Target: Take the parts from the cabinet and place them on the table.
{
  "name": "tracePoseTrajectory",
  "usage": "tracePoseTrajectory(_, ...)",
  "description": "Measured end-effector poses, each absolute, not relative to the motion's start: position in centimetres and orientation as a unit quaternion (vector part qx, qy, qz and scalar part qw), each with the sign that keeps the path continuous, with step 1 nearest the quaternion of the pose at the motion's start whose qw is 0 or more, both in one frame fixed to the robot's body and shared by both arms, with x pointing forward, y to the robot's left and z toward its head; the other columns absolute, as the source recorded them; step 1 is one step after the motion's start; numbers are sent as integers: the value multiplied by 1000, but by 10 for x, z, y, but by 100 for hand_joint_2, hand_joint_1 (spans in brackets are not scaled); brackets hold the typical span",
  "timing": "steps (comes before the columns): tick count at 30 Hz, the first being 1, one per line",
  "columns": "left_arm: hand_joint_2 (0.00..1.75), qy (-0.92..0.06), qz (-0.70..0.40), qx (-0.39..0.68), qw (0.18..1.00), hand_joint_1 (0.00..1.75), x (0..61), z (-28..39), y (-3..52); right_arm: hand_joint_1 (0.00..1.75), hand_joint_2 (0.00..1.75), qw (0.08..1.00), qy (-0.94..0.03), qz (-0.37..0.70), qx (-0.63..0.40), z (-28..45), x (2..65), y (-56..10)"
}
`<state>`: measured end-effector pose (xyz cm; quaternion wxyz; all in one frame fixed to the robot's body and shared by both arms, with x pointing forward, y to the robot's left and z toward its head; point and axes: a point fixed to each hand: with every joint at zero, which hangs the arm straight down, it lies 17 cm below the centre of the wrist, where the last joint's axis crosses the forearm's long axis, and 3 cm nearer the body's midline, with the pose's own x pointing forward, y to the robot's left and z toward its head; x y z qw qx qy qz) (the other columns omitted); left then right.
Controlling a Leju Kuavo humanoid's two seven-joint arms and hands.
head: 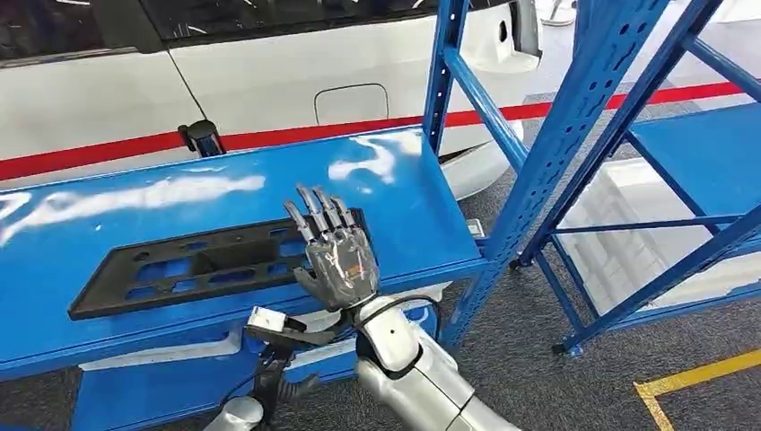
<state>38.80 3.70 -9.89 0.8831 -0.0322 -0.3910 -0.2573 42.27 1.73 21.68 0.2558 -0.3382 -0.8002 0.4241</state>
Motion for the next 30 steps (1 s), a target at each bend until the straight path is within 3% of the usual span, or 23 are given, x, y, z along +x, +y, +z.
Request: tracePoseTrajectory(30,175,-391,-232,-29,890,0,392,-99,44,0,175,263,-785,468,-309,189,436,49)
